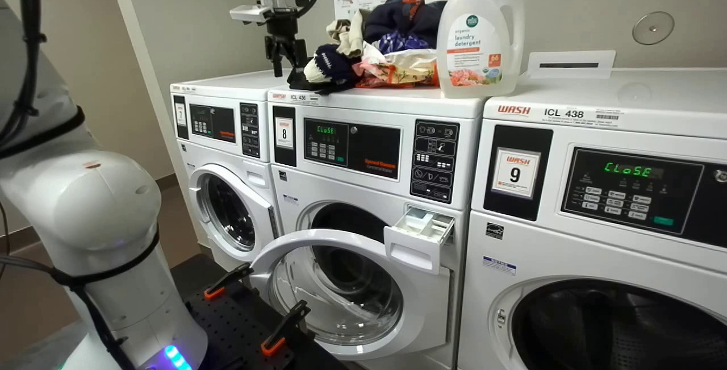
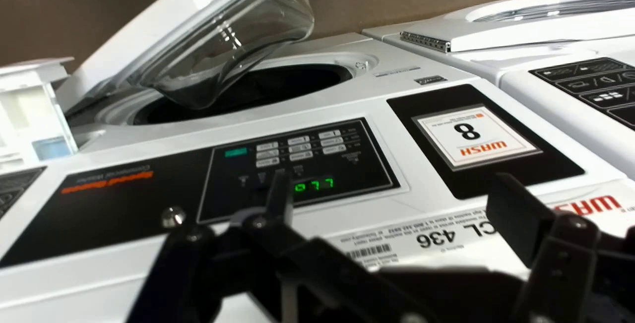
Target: Move the black bag to the left
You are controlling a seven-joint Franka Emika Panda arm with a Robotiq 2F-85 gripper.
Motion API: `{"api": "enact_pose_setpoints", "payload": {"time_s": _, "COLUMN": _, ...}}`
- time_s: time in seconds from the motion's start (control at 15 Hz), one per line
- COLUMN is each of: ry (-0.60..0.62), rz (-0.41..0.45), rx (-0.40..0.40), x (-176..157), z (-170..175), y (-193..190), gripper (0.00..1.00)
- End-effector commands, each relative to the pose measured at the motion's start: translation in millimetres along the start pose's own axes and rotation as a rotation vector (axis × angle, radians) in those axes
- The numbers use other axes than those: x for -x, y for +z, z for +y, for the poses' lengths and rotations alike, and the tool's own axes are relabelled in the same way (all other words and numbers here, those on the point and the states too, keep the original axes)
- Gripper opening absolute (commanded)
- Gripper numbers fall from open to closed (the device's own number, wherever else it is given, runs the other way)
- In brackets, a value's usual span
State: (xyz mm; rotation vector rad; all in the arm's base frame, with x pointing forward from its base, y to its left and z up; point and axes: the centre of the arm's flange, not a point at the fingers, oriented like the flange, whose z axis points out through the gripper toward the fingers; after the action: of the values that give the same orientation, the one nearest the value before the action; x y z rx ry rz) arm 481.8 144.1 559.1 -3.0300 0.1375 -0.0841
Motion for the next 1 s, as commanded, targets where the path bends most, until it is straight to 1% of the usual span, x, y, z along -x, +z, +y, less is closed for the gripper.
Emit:
{"api": "enact_pose_setpoints", "payload": {"time_s": 0.0, "ry": -0.056, "rz": 0.072, "rx": 0.016, "x": -32.2, "z": -42.4, "y": -16.7, "gripper": 1.0}}
{"api": "enact_pose_setpoints", "payload": {"time_s": 0.13, "ry": -0.102, "rz": 0.104, "rx": 0.009, "x": -46.3, "z": -67.1, "y": -19.2, "gripper": 1.0}}
{"api": "enact_pose_setpoints", "payload": {"time_s": 0.27, "ry": -0.139, "rz": 0.131, "rx": -0.014, "x": -57.5, "z": -87.0, "y": -18.0, "gripper": 1.0}}
{"api": "enact_pose_setpoints", "payload": {"time_s": 0.53, "ry": -0.196, "rz": 0.178, "rx": -0.061, "x": -82.0, "z": -124.0, "y": -6.0, "gripper": 1.0}}
{"api": "enact_pose_setpoints", "payload": {"time_s": 0.67, "ry": -0.221, "rz": 0.2, "rx": -0.072, "x": -94.5, "z": -140.2, "y": -1.1, "gripper": 1.0}}
{"api": "enact_pose_setpoints", "payload": {"time_s": 0.93, "ry": -0.274, "rz": 0.253, "rx": -0.049, "x": -115.9, "z": -170.0, "y": -4.8, "gripper": 1.0}}
